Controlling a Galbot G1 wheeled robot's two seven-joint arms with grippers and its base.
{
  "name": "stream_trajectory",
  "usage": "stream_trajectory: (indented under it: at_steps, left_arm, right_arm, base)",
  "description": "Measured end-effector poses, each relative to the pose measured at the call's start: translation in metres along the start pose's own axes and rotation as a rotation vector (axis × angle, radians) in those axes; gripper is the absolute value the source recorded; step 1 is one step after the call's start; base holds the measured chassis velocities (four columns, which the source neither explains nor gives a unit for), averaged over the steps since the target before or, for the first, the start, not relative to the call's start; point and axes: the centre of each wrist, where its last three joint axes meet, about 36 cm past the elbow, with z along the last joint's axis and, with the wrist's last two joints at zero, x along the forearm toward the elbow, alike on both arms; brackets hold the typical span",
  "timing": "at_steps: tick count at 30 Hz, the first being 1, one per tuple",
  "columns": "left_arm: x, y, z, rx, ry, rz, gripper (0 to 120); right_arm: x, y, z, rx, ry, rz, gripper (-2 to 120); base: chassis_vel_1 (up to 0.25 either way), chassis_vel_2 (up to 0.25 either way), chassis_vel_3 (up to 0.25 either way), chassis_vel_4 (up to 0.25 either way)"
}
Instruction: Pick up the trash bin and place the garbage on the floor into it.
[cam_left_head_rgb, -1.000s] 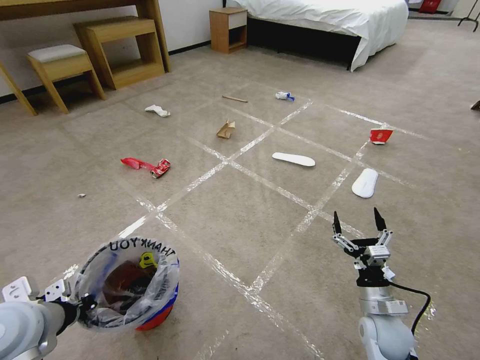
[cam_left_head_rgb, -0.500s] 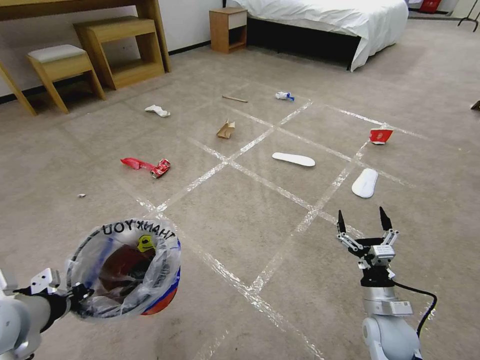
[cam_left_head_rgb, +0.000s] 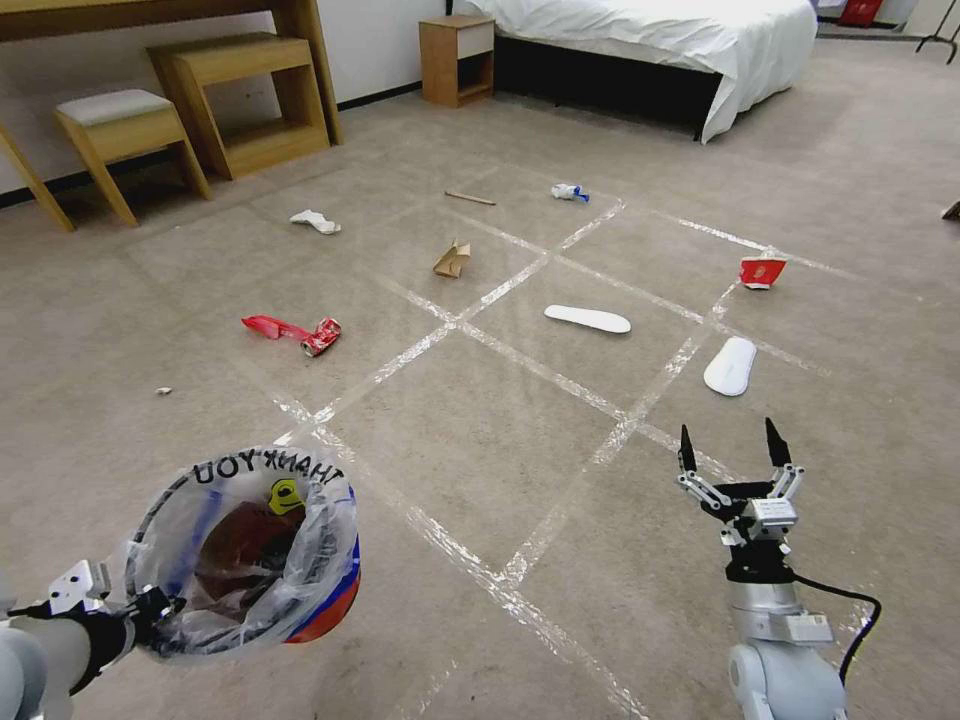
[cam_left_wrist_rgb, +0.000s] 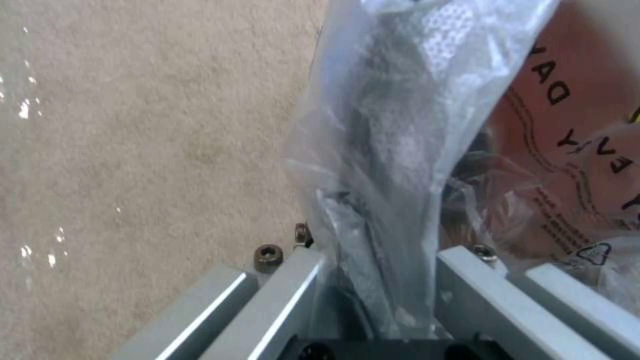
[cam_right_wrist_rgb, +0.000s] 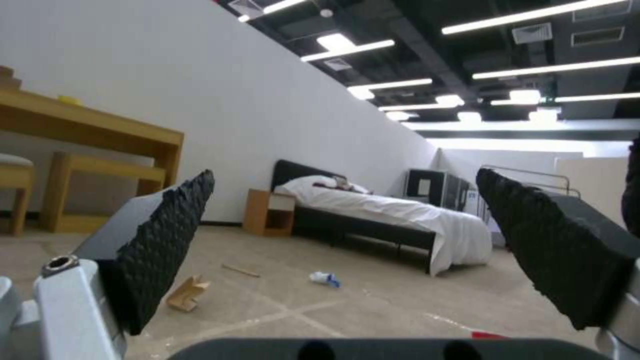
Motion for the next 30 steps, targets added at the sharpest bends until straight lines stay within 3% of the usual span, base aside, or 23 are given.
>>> stream_trajectory:
  at_steps: [12, 30]
  left_arm:
    - [-0.006, 0.003, 0.012, 0.013, -0.006, 0.001, 0]
    - [-0.008, 0.006, 0.014, 0.041, -0.032, 0.0, 0]
  right_arm:
    - [0.024, 0.003, -0.007, 0.012, -0.019, -0.021, 100]
    - [0.019, 0.002, -0.006, 0.023, -0.031, -0.052, 100]
  base:
    - [0.0, 0.0, 0.0, 0.0]
    - [-0.029, 0.021, 0.023, -0.023]
